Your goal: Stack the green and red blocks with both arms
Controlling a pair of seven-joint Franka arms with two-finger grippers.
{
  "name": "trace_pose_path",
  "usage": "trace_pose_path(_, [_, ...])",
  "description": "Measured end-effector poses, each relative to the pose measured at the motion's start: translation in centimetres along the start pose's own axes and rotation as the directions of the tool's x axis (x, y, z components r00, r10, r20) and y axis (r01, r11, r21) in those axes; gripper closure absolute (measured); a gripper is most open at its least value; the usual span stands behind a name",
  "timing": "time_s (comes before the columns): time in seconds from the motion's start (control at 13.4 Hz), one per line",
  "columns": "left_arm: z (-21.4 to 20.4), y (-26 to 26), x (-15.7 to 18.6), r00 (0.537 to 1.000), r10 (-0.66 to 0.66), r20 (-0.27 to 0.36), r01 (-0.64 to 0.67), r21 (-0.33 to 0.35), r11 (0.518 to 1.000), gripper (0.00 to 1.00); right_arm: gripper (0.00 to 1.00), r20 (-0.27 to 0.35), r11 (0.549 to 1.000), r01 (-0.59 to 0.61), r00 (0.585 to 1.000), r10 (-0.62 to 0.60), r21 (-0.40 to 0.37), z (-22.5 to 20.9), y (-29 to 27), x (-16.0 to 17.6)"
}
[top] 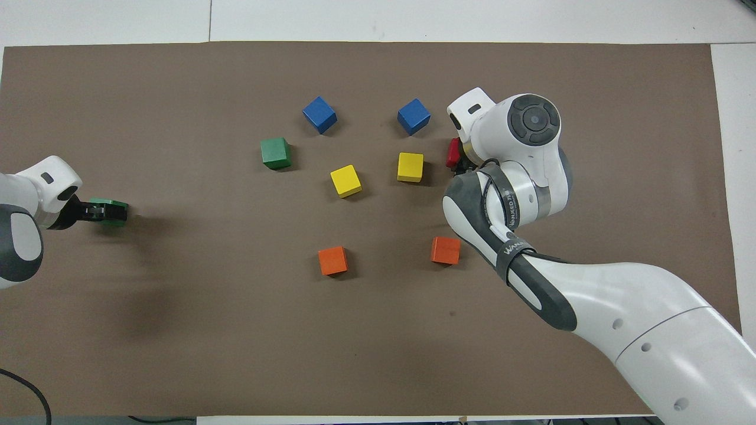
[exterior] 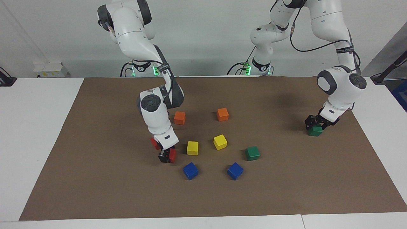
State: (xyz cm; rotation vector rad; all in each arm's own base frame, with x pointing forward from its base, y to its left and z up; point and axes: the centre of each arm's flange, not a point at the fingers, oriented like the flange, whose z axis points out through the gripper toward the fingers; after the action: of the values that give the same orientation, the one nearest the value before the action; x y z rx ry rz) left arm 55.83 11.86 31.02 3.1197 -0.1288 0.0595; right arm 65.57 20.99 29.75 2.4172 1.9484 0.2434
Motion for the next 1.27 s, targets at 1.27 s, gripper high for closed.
trace_pose_path(1.27, [-7.1,32.3,12.3,0.981,-0.195,0.008,0.195,-0.011,0.981,0.0,0.45,0.146,0.128,-0.987,0.113,0.983,-0.096,-14.8,6.0,-30.8])
